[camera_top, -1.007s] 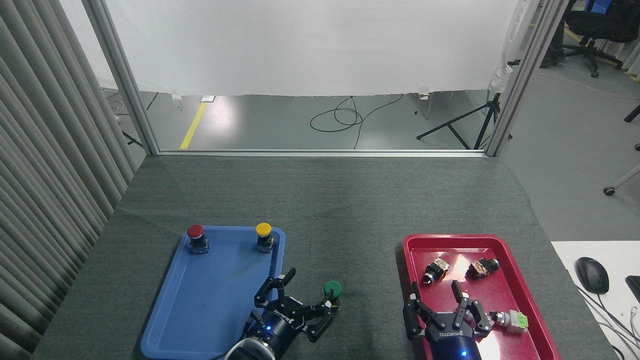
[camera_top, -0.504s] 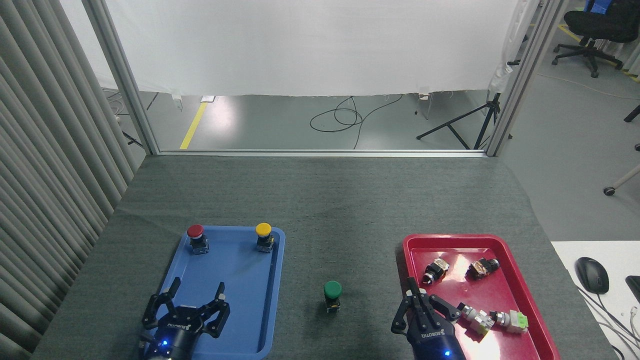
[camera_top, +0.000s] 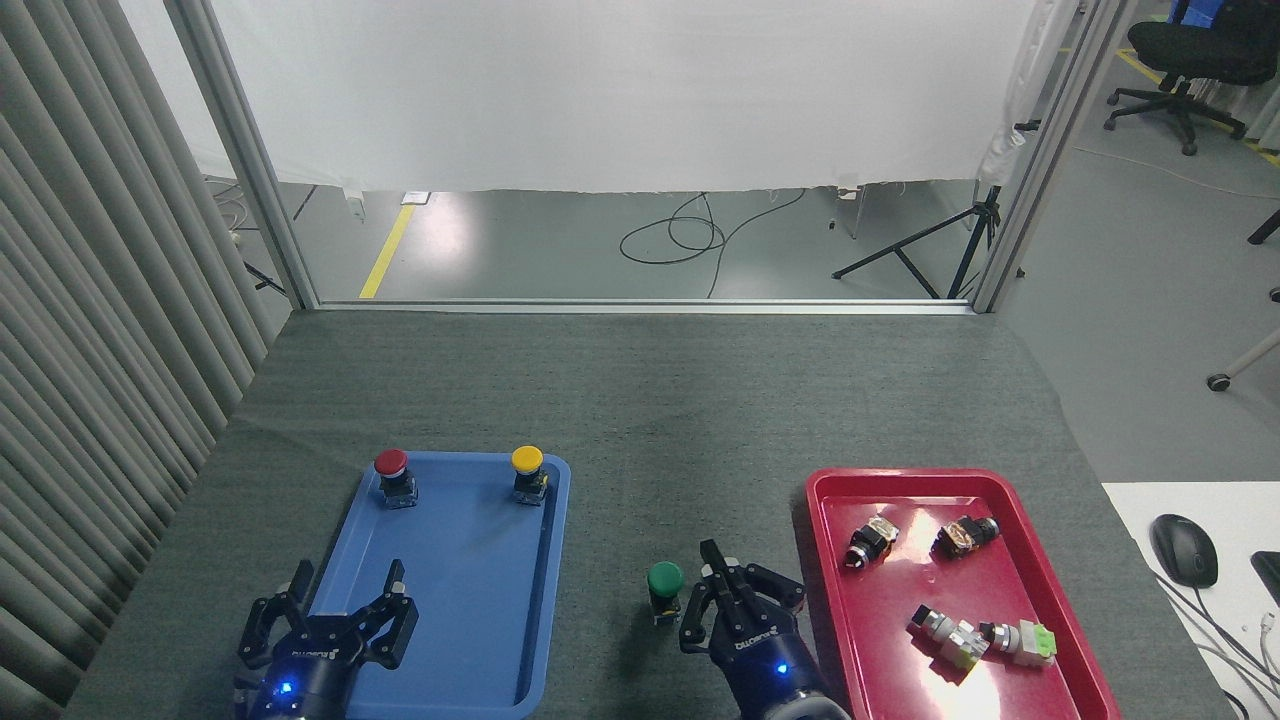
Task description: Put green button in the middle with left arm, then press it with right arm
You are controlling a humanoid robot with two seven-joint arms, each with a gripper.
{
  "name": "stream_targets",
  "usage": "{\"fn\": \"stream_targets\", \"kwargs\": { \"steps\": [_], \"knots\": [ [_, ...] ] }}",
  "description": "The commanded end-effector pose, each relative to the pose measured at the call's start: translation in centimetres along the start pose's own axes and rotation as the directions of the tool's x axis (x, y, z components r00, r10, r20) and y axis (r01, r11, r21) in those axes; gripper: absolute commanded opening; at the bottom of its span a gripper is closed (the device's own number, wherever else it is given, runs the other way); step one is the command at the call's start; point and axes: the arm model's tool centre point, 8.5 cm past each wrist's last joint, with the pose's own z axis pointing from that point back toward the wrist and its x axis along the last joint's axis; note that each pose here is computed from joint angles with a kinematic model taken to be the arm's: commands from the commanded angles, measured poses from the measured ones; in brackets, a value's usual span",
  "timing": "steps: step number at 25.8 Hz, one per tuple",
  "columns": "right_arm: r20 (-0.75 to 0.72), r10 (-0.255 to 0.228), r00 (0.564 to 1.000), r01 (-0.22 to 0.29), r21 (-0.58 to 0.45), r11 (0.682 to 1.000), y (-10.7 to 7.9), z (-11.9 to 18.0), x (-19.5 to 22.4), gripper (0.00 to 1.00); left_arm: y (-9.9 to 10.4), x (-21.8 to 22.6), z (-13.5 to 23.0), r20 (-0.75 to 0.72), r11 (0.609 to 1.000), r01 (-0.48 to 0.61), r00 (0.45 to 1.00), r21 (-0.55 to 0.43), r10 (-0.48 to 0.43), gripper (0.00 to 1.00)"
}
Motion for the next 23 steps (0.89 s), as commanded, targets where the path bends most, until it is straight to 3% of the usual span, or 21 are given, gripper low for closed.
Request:
{"fn": "stream_targets", "kwargs": {
  "steps": [1,8,10,13,16,19,21,23],
  "knots": [
    [0.045,0.0,0.999,-0.002,0.053,0.999,1.4,-1.2,2.2,0.0,0.0,-1.1,0.1,-0.022,1.0,-0.001,1.0,0.001,0.001,0.99],
    [0.063,-0.012,0.998,0.002,0.155,0.988,4.7,-0.9,3.5,0.0,0.0,-1.4,0.1,-0.032,1.0,-0.007,0.999,0.0,0.007,0.99],
    [0.061,-0.015,0.998,0.005,0.161,0.987,4.9,-0.8,3.6,0.0,0.0,-1.4,0.2,-0.035,1.0,-0.008,0.999,0.0,0.008,0.99],
    [0.04,-0.007,0.999,0.001,0.128,0.992,3.9,-1.1,3.6,0.0,0.0,-1.5,0.2,-0.036,1.0,-0.008,0.999,0.0,0.008,0.99],
    [0.016,-0.001,1.0,0.0,0.035,0.999,0.7,-1.7,2.9,0.0,0.0,-1.5,0.1,-0.038,1.0,-0.007,0.999,0.001,0.007,0.99],
    [-0.009,-0.02,1.0,0.02,-0.028,0.999,-1.4,-1.6,1.9,0.02,0.1,-1.5,0.0,-0.039,1.0,-0.007,0.999,0.003,0.008,0.99],
    [-0.04,-0.038,0.998,0.036,-0.06,0.998,-2.2,-1.2,0.5,0.15,0.0,-1.6,0.1,-0.041,1.0,-0.008,0.999,-0.001,0.008,0.99],
    [-0.096,-0.055,0.994,0.047,-0.084,0.995,-2.3,0.1,-1.9,0.57,0.1,-1.7,0.1,-0.042,1.0,-0.008,0.999,0.0,0.008,0.99]
  ]
}}
